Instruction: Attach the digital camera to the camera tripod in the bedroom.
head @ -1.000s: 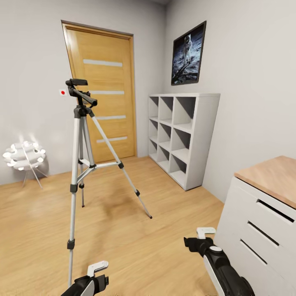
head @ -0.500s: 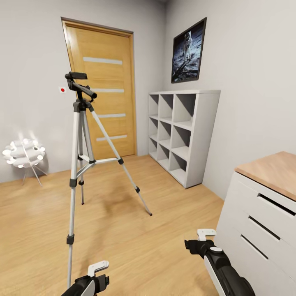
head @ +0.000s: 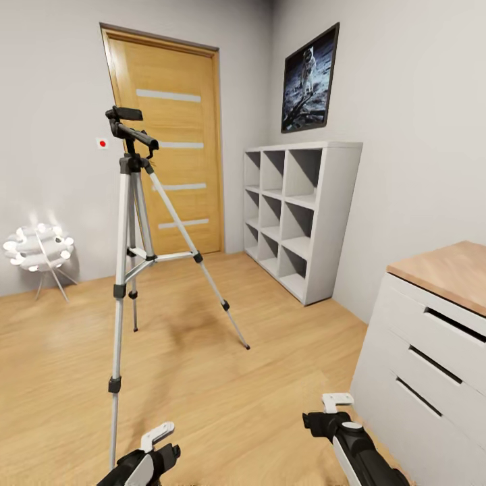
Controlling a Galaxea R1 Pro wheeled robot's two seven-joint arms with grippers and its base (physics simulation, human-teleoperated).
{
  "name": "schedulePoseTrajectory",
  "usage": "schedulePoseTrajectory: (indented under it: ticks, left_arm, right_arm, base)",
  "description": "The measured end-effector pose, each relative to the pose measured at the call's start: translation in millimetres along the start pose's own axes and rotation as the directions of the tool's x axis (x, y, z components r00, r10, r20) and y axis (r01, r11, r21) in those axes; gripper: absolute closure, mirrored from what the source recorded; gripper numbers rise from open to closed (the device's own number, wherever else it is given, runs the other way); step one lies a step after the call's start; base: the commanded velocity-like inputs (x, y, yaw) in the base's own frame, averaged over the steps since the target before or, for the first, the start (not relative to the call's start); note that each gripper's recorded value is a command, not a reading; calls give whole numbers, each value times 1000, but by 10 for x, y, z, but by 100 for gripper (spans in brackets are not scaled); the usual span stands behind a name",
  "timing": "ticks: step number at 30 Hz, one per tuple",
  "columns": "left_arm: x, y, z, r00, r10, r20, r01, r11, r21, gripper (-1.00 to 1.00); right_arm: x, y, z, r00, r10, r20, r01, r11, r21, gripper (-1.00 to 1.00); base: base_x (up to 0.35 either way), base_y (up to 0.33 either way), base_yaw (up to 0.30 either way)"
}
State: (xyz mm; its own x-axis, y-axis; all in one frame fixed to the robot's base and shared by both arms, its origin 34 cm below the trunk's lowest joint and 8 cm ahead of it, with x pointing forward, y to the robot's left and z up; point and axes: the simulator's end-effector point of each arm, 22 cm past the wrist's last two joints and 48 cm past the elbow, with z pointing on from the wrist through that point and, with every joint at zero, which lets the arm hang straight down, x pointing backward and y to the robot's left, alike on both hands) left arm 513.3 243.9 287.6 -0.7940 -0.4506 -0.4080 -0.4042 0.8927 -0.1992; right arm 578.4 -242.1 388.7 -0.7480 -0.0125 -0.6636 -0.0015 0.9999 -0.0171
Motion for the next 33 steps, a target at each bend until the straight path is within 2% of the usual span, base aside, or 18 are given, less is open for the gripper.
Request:
schedulePoseTrajectory:
  ticks: [3, 8, 19, 25, 27, 28, 31, 32, 33]
  left_arm:
    - [23, -11, 48, 999, -39, 1, 38, 999, 13, -100]
    - [71, -9, 129, 998, -69, 3, 69, 997, 25, -100]
    - [207, 48, 298, 997, -78, -3, 78, 997, 25, -100]
    - [112, -6, 329, 998, -65, 11, 65, 997, 34, -100]
    - [-66, -89, 302, 997, -62, 42, 60, 997, 53, -100]
    - [-290, -216, 235, 996, -56, 76, 50, 996, 80, -100]
    - [-486, -363, 160, 995, -43, 88, 33, 993, 111, -100]
    - [-609, -483, 79, 996, -29, 89, 17, 991, 135, -100]
    - [-791, -706, -121, 997, 31, 73, -44, 984, 174, -100]
  right_arm:
    - [99, 18, 61, 1000, 0, 5, 0, 1000, -2, -100]
    - [229, 29, 143, 1000, -1, 9, 1, 1000, -2, -100]
    - [452, 40, 285, 1000, -2, 0, 2, 1000, -3, -100]
    - [563, 39, 349, 1000, -4, -23, 4, 1000, -4, -100]
    - [582, 42, 366, 1000, -4, -28, 4, 1000, -4, -100]
    - [572, 48, 370, 1000, -4, -26, 4, 1000, -5, -100]
    - [561, 57, 389, 1000, -4, -24, 3, 1000, -6, -100]
    - [485, 66, 379, 1000, -3, -9, 3, 1000, -7, -100]
    - [232, 79, 326, 999, 0, 42, 0, 1000, -9, -100]
  base:
    - [0, 0, 0]
    - [0, 0, 0]
    - [0, 0, 0]
    - [0, 0, 0]
    - [0, 0, 0]
    - [0, 0, 0]
    - [0, 0, 0]
    - [0, 0, 0]
    - [0, 0, 0]
